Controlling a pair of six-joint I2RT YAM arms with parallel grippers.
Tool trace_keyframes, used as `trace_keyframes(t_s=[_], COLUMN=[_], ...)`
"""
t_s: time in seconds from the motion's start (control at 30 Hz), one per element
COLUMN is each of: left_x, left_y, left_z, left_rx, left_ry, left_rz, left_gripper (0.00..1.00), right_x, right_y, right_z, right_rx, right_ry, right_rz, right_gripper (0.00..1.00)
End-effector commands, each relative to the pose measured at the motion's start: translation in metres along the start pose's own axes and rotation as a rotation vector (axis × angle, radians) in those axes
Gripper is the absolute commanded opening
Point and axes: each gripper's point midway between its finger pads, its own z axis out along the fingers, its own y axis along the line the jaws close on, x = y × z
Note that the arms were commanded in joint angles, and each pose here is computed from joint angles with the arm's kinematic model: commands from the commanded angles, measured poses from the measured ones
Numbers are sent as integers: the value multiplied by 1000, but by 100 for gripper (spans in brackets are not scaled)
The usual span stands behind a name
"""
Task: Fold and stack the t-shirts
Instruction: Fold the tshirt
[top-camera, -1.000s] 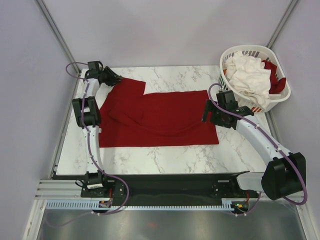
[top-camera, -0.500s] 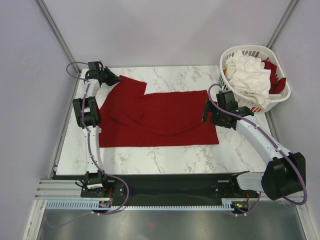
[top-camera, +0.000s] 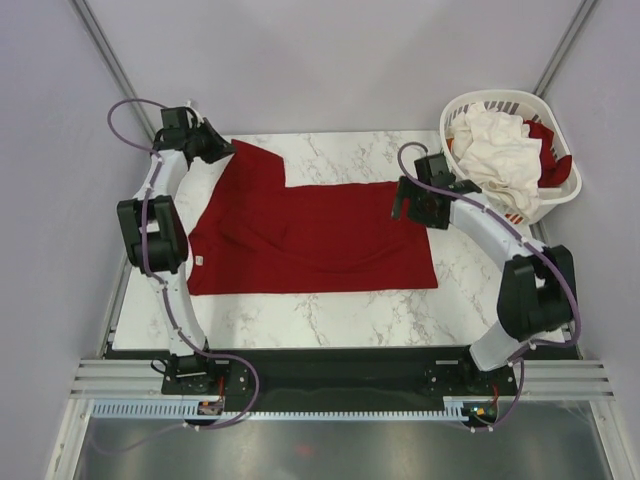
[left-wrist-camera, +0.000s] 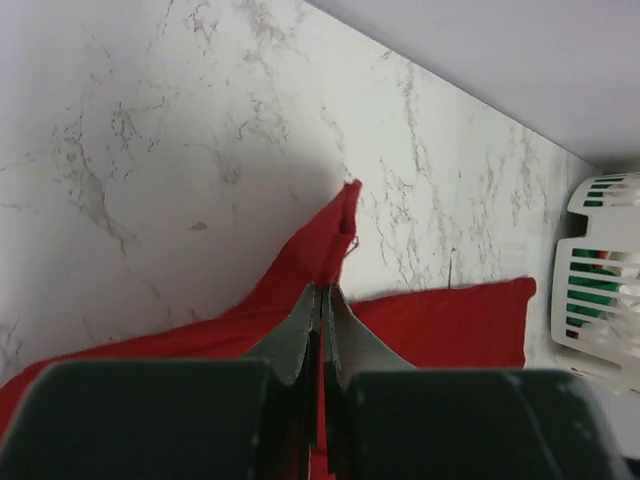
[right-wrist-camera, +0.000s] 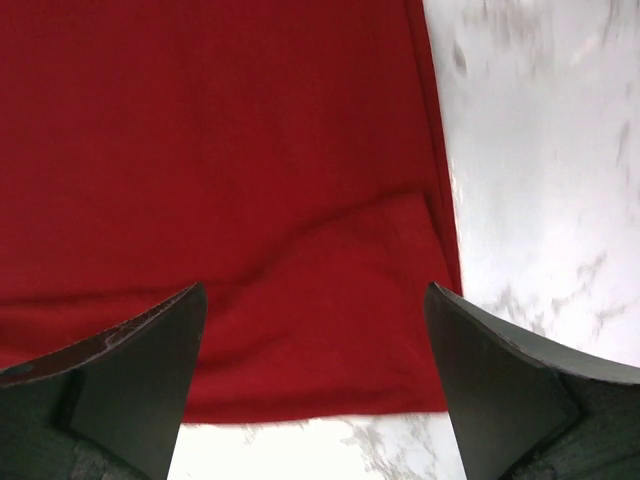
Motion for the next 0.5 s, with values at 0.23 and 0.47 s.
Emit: trace_keyframes(t_s=[0.23,0.47], left_x=[-25,-21], left_y=[-53,-56], left_z=[-96,-108], left_rx=[20,18], left_ry=[-156,-153], left_rz=[216,246], left_gripper=[2,2], right_x=[-145,-160], right_y=[28,28], right_z=[74,143], right_rx=[192,212], right_ry=[-204,-163], right_rz=[18,51], right_gripper=[94,82])
